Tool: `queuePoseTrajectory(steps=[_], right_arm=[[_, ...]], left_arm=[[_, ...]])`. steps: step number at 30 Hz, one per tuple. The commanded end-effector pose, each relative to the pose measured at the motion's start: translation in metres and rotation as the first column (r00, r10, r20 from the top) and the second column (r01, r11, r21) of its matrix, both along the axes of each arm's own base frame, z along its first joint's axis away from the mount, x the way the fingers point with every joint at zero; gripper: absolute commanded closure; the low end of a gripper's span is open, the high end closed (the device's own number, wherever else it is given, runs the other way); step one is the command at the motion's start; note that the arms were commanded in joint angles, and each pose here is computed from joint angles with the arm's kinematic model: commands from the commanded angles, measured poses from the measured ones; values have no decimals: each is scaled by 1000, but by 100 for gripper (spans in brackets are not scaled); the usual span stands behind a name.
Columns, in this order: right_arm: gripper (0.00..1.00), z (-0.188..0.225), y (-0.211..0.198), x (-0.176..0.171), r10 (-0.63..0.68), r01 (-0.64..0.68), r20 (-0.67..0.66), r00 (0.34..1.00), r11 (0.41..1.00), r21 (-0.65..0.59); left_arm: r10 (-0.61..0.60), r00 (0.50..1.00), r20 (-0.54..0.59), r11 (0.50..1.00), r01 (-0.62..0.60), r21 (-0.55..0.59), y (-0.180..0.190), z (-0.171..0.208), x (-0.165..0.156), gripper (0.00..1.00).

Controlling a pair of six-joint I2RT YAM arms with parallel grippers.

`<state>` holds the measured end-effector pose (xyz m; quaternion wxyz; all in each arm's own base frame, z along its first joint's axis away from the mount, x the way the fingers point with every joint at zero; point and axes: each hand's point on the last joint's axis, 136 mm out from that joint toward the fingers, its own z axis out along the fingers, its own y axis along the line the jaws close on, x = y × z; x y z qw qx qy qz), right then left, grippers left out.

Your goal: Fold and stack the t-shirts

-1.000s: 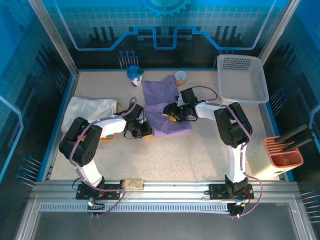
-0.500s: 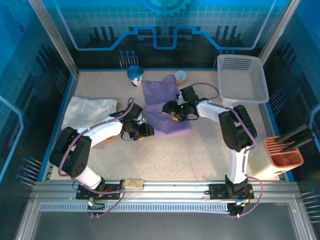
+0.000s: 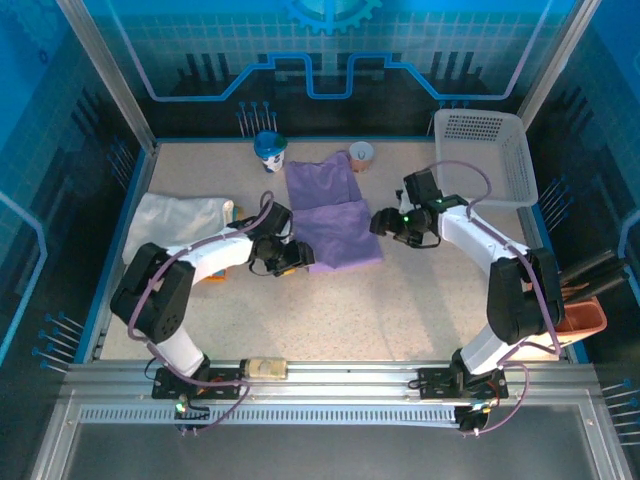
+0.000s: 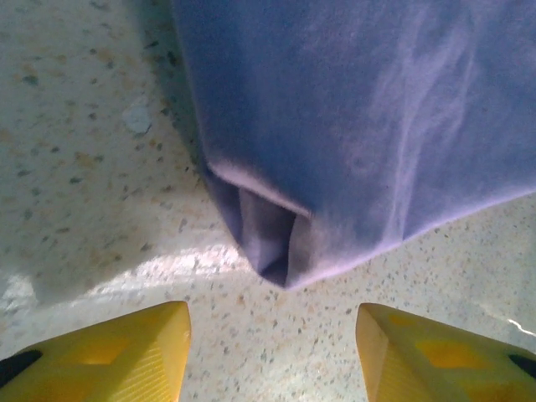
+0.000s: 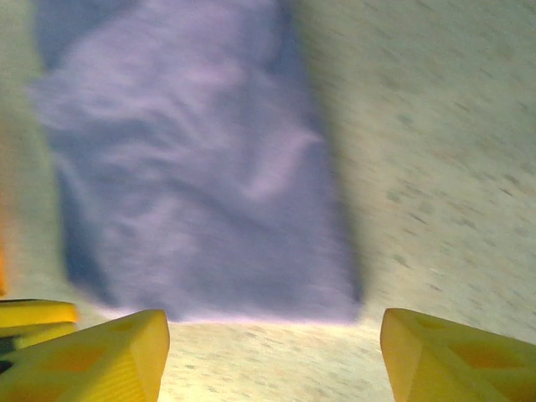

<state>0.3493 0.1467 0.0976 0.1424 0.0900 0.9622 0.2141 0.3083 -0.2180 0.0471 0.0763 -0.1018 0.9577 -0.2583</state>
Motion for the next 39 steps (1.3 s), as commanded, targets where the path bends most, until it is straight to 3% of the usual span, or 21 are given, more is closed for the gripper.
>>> queuePoseTrajectory(steps=[1, 7, 18, 24, 32, 39], right_arm=[[34, -24, -15, -22, 32, -39, -98, 995, 996, -77], [40, -50, 1, -22, 43, -45, -148, 988, 999, -10], [44, -70, 33, -20, 95, -91, -194, 976, 995, 30], [48, -76, 39, -22, 94, -85, -194, 977, 995, 52], [64, -73, 36, -11, 73, -70, -146, 987, 997, 26], [83, -73, 32, -14, 63, -63, -147, 987, 998, 7]], left_arm=[[7, 1000, 11, 1000, -7, -12, -13, -1, 14, 46], [24, 1000, 2, 1000, -24, 7, -16, -16, 24, 52], [47, 999, -28, 998, -45, 50, -10, -35, 24, 74], [49, 998, -32, 996, -47, 69, -6, -39, 21, 77], [45, 999, -27, 996, -43, 72, -6, -42, 23, 87], [31, 999, -31, 996, -28, 85, -5, -36, 20, 100]])
